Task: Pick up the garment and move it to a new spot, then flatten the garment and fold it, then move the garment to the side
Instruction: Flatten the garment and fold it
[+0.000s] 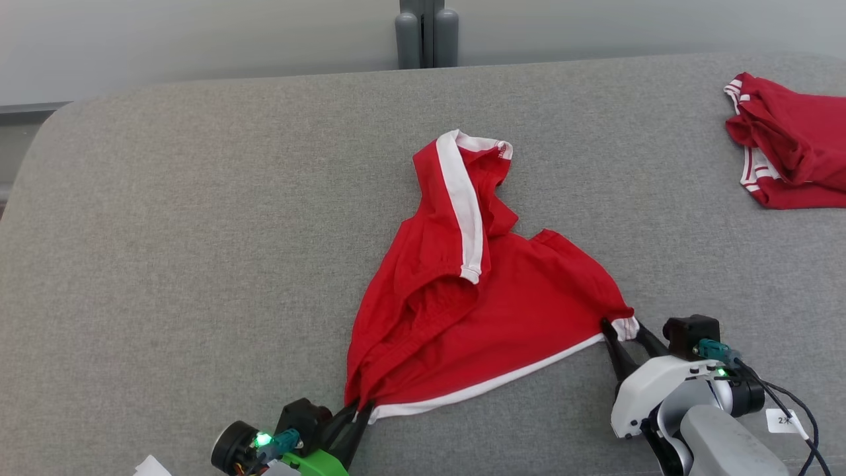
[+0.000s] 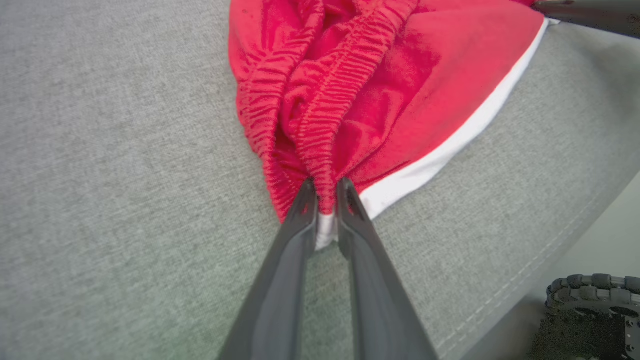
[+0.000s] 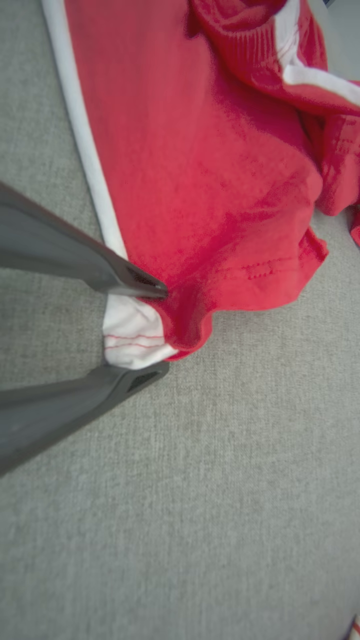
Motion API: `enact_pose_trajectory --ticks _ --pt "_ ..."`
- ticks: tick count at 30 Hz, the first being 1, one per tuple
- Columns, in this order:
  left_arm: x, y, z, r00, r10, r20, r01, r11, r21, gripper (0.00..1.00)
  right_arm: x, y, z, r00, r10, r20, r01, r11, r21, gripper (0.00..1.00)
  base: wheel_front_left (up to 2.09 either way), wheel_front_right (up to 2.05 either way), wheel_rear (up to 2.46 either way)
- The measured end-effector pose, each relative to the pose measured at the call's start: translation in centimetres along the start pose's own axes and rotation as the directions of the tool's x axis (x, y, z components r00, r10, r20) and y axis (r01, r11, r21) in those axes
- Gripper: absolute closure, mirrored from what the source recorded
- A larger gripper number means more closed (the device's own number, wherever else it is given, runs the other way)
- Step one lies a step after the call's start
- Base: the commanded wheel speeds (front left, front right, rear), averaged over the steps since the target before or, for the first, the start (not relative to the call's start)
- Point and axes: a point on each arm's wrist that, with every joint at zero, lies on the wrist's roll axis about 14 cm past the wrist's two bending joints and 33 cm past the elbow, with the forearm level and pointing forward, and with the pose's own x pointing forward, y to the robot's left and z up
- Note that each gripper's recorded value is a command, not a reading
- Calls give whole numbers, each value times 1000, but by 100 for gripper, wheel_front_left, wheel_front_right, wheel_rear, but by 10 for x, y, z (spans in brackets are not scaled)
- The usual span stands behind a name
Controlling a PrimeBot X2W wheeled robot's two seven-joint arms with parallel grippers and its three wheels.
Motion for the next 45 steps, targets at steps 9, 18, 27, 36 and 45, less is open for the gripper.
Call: enact_pose_trajectory --ticks 9,18,27,36,45 --pt "1 -7 22 996 -1 89 11 995 -101 100 -1 9 12 998 46 40 -46 999 -6 100 0 0 0" --pt "6 -6 105 949 -30 313 78 987 -141 100 4 14 73 976 110 189 -97 992 -78 100 0 0 0" --pt "39 24 221 898 -77 433 133 986 -100 100 53 20 176 944 153 292 -134 987 -85 100 0 0 0" --pt "84 80 369 815 -37 578 165 971 -171 100 117 25 312 911 157 381 -162 987 -18 100 0 0 0" --pt "115 101 456 704 -28 709 197 968 -157 100 155 26 397 854 138 501 -161 987 2 100 0 0 0"
